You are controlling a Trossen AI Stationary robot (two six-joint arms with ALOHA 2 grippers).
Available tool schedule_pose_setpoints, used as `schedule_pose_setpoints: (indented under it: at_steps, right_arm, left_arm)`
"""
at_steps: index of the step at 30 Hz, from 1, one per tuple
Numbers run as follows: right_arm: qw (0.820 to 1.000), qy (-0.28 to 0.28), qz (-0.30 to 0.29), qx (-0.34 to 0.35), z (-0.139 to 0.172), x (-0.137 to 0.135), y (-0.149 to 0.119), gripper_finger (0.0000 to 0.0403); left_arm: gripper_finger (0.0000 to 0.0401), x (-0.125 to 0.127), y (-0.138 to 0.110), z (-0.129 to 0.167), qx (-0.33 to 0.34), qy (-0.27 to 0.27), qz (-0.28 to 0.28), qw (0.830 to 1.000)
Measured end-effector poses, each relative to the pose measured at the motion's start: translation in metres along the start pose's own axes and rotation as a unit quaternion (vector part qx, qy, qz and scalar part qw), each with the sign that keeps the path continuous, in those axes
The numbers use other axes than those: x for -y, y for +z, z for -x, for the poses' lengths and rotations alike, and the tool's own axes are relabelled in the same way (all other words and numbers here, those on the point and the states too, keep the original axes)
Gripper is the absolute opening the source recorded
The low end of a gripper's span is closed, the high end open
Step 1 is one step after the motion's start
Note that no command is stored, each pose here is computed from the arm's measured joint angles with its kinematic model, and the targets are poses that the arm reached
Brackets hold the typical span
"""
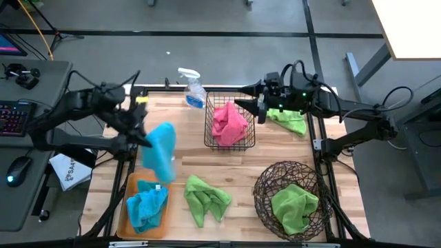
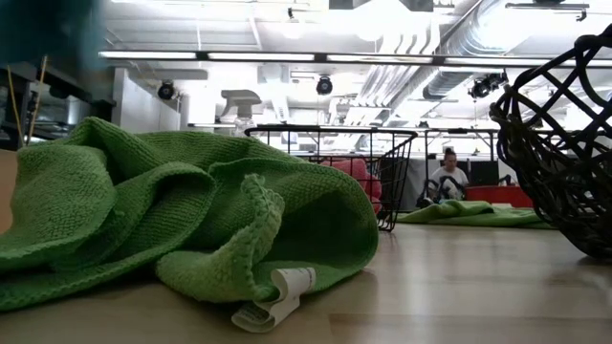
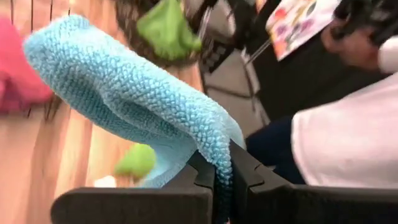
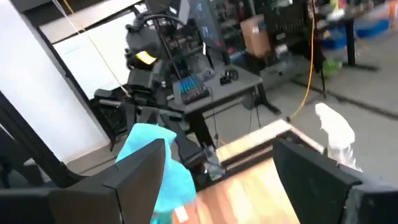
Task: Sort microfiber towel by color & place in baskets
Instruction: Put the blue towel into the orange bin
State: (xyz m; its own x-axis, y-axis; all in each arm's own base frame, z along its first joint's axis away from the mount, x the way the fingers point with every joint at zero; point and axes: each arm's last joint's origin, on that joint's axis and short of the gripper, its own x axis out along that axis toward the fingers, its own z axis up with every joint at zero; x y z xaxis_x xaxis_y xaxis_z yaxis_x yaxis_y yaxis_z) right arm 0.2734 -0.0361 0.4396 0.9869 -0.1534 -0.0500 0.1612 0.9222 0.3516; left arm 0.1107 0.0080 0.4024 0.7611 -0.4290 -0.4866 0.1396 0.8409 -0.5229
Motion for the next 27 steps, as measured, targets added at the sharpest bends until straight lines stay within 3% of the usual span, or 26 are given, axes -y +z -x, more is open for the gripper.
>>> schedule_pose_setpoints:
  at_steps: [6,10,20,27]
  right_arm:
    - [0.995,-0.044,-0.070,-0.050,0.001,0.005,-0.011,0.0293]
    - [0.990,-0.060,-0.089,-0.089,0.002,0.005,-0.020,0.0293]
    - [0.978,-0.045,-0.045,-0.200,0.011,-0.024,-0.050,0.0293]
    - [0.972,-0.067,0.000,-0.226,0.021,-0.045,-0.066,0.0293]
  left_arm:
    - [0.0000,0.008,-0.014,-0.002,-0.046,0.030,-0.002,0.999]
    - [0.0000,0.013,-0.020,-0.020,-0.129,0.046,0.024,0.990]
    - [0.0000,0.059,-0.054,-0.091,-0.328,0.107,0.041,0.938]
    - [0.0000,0.099,-0.099,-0.126,-0.384,0.192,0.074,0.900]
